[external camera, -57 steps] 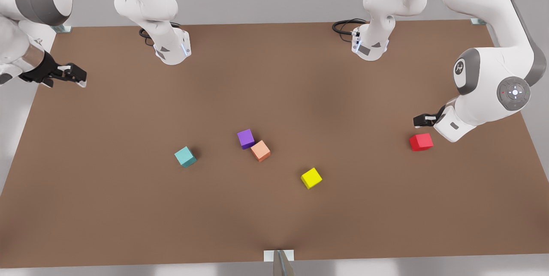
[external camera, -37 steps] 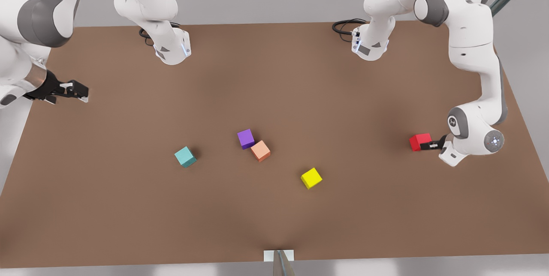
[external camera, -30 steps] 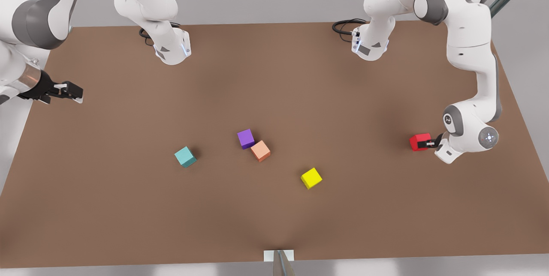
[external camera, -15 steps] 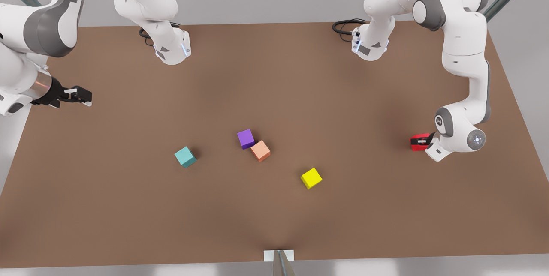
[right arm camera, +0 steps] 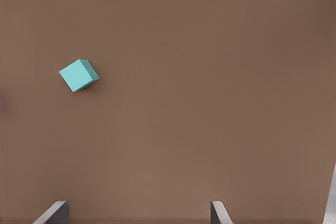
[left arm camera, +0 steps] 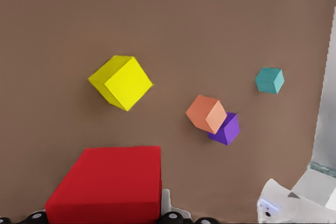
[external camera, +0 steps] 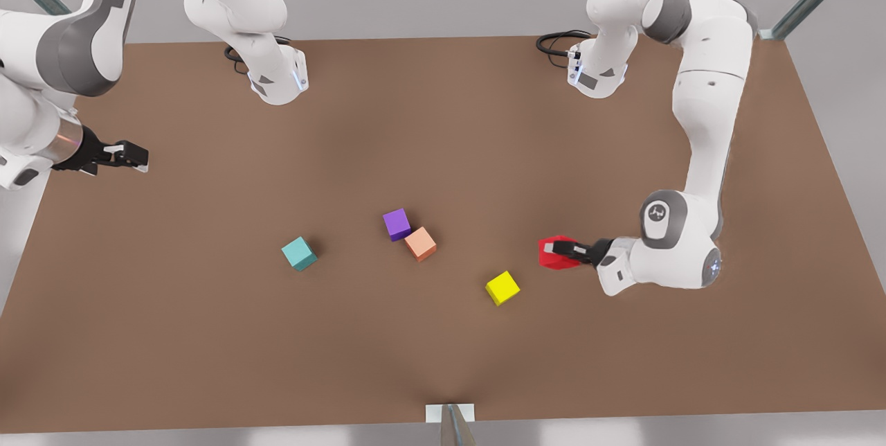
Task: Pick up red wooden cube and pass to hand red wooden cube and place in blue wooden cube
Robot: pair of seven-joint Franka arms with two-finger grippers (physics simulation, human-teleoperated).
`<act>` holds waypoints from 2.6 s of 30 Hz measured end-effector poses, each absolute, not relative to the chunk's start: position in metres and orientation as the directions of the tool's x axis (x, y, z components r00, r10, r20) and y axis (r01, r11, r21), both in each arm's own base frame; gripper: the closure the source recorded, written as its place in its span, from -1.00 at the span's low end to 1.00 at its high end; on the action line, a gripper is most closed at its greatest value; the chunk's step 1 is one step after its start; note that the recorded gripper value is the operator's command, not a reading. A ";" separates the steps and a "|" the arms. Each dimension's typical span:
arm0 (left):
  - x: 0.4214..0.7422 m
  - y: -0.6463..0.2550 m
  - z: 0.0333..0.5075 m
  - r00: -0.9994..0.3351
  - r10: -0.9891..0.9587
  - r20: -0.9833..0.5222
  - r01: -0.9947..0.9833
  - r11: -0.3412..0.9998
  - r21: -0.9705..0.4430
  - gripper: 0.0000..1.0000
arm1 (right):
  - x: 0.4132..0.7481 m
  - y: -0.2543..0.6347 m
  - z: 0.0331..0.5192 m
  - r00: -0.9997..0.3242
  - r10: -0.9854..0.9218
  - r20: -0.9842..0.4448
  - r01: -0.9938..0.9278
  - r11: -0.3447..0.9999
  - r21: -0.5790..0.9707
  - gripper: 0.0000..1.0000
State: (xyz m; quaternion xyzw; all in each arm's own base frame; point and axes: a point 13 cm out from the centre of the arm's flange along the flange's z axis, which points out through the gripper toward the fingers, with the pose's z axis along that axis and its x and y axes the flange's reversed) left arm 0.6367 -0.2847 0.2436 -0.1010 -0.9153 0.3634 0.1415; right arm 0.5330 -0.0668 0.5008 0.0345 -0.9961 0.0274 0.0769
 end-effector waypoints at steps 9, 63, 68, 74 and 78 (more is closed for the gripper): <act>0.615 -0.521 0.308 -0.935 0.335 0.118 0.007 0.350 -0.937 -0.10 | 0.566 0.024 0.417 -0.959 -0.142 0.245 -0.050 0.936 0.348 -1.00; 0.613 -0.573 0.279 -0.942 0.271 0.199 -0.170 0.126 -0.977 -0.10 | 0.605 0.405 0.258 0.107 -0.146 -0.984 -0.994 -0.042 -0.102 -1.00; 0.613 -0.573 0.279 -0.943 0.270 0.193 -0.164 0.125 -0.978 -0.10 | 0.605 0.411 0.258 0.159 -0.134 -0.978 -0.987 -0.037 -0.155 -1.00; 0.611 -0.576 0.279 -0.944 0.272 0.188 -0.159 0.126 -0.979 -0.10 | 0.607 0.421 0.261 0.211 -0.120 -0.970 -0.977 -0.032 -0.209 -1.00; 0.612 -0.577 0.279 -0.945 0.270 0.184 -0.155 0.125 -0.980 -0.10 | 0.604 0.431 0.264 0.238 -0.110 -0.965 -0.971 -0.035 -0.235 -1.00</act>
